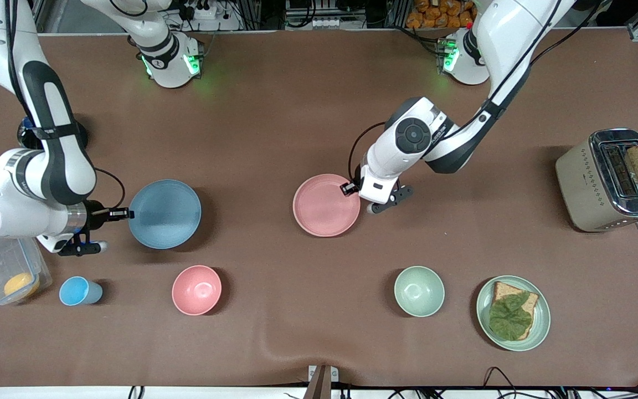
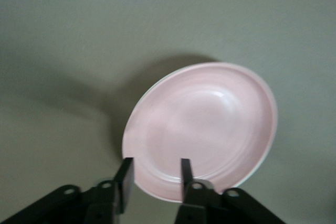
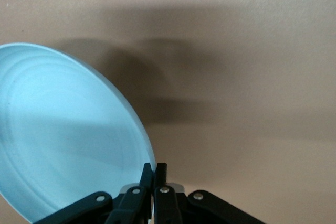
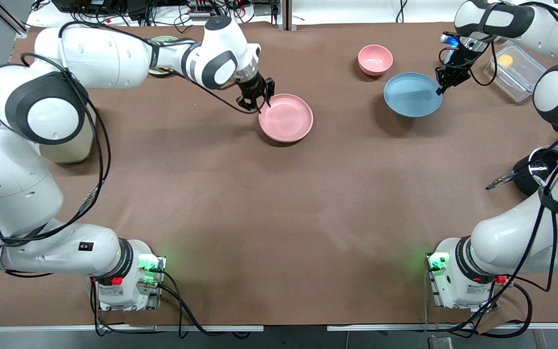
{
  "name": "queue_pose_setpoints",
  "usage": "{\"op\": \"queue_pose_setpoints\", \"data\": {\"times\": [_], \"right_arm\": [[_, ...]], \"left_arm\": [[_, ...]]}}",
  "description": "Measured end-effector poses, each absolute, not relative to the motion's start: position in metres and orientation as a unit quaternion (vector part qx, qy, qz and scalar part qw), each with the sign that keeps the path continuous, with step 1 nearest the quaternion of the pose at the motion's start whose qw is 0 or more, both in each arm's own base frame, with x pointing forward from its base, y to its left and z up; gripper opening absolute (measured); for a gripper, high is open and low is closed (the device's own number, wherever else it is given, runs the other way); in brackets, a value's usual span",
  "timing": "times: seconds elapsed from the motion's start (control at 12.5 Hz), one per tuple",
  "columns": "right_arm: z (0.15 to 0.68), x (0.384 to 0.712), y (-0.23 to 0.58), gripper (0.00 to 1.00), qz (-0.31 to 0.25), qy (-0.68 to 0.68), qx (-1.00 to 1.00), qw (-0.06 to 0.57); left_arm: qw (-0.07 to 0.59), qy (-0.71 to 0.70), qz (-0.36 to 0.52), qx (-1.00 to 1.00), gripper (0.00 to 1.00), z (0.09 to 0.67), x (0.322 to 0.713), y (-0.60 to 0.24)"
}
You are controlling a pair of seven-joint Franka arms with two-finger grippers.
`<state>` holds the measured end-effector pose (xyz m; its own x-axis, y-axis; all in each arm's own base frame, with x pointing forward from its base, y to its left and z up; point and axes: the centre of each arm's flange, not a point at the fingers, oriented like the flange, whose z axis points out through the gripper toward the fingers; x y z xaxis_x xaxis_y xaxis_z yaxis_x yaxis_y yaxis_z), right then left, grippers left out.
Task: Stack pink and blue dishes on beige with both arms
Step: 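Lift the blue plate with the right gripper while the left gripper withdraws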
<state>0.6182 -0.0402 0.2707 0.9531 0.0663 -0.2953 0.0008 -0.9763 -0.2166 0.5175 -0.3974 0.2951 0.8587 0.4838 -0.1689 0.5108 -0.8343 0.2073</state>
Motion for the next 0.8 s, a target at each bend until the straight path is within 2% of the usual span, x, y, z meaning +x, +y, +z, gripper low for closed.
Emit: {"op": "queue_pose_setpoints", "data": {"times": [0.32, 0.4, 0.8], "right_arm": [[0.301, 0.616, 0.017, 0.03, 0.165, 0.033, -0.98, 0.108], [0.311, 0.615, 0.04, 0.03, 0.166, 0.049, -0.979, 0.106], [0.357, 0.611, 0.178, 0.03, 0.149, 0.131, -0.975, 0.096]], "left_arm": [[0.094, 0.293, 0.009, 0.951, 0.93, 0.388, 0.559, -0.329], [0.08, 0.294, 0.032, 0.952, 1.0, 0.415, 0.568, -0.298], [0.026, 0.244, 0.085, 0.966, 1.0, 0.487, 0.59, -0.171]]}}
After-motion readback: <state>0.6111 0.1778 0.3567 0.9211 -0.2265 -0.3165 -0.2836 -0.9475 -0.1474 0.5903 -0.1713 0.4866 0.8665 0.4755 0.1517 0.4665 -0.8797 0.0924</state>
